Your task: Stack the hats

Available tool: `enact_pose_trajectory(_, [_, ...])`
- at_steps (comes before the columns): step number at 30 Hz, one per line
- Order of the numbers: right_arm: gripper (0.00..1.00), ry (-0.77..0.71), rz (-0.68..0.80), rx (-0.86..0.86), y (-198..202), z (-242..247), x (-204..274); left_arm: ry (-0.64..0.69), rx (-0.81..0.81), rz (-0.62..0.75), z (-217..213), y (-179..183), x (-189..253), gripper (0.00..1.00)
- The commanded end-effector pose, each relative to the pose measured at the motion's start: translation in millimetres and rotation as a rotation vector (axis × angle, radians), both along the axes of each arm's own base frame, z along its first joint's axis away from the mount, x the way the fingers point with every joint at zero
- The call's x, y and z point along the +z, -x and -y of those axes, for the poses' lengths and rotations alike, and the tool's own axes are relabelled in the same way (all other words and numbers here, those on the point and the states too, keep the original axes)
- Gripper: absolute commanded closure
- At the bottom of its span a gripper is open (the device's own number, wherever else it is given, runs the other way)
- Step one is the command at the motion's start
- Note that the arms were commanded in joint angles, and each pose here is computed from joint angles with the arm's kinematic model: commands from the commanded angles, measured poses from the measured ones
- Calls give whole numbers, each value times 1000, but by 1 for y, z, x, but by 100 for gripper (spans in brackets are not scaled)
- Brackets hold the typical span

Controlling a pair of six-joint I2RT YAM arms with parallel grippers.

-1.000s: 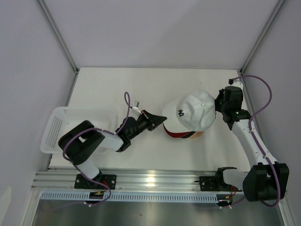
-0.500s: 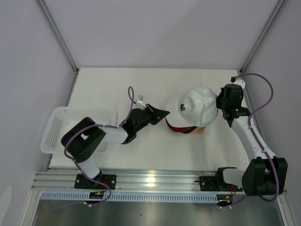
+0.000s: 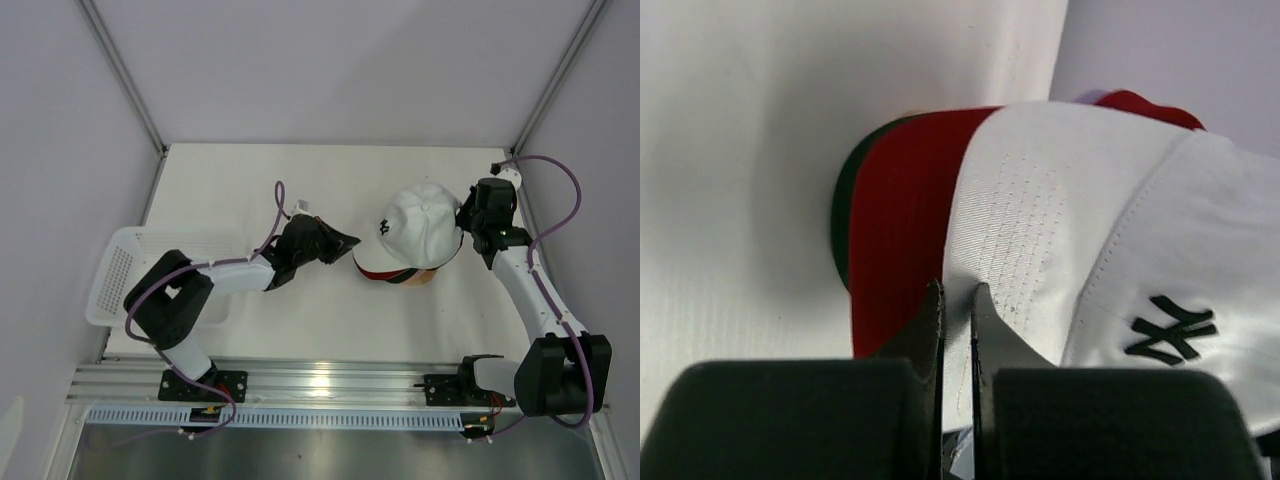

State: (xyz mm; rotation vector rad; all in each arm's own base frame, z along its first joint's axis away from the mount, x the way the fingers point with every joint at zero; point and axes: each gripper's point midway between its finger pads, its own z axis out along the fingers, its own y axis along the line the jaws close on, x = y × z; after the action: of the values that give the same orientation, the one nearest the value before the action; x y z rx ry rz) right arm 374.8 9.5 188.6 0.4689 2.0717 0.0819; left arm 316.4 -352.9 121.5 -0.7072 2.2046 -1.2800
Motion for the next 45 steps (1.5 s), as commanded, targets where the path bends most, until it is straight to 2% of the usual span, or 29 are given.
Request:
enact_pose_trajectory(1, [85,35,-194,11,28,-1,-45,-463,-15,-495,-75,86,-163,99])
enact_pose_trajectory(8, [85,32,-210,14,29,-3,-51,-449,-9,-446,-74,80,-164,99])
enact_pose_trajectory(13, [84,34,-189,12,31,-2,-46,-405,-38,-334,-68,74,-152,99])
enact_pose_trajectory(15, [84,31,-168,22,31,-4,-40,-372,-47,-274,-65,70,-136,99])
enact_pose_trajectory(17, [82,31,-150,25,31,-4,-35,-404,-49,-196,-73,66,-130,99])
enact_pose_trajectory(20, [79,29,-147,42,30,-7,-33,-390,-86,-26,-75,60,-99,99])
enact_pose_trajectory(22, [79,21,-144,58,28,-10,-32,-332,-106,150,-71,47,-56,93])
enact_pose_trajectory(24, [79,11,-134,71,27,-13,-30,-309,-124,238,-74,43,-36,72])
enact_pose_trajectory(25, [79,7,-131,76,27,-14,-30,-294,-163,340,-72,42,-15,62])
enact_pose_trajectory(26, [79,4,-127,82,27,-15,-29,-258,-162,414,-68,37,5,46])
enact_pose_trajectory(29, [79,2,-124,86,27,-16,-28,-212,-176,561,-66,27,38,31])
enact_pose_trajectory(33, [79,-1,-118,96,27,-19,-28,-90,-191,721,-57,9,79,28])
enact_pose_trajectory(36, [78,-5,-114,104,28,-21,-27,-24,-204,746,-44,-4,87,27])
enact_pose_trajectory(41, [78,0,-115,100,29,-19,-28,136,-250,697,-19,-12,95,27])
enact_pose_trajectory(45, [78,-1,-110,101,29,-20,-27,120,-232,616,-13,-23,75,28])
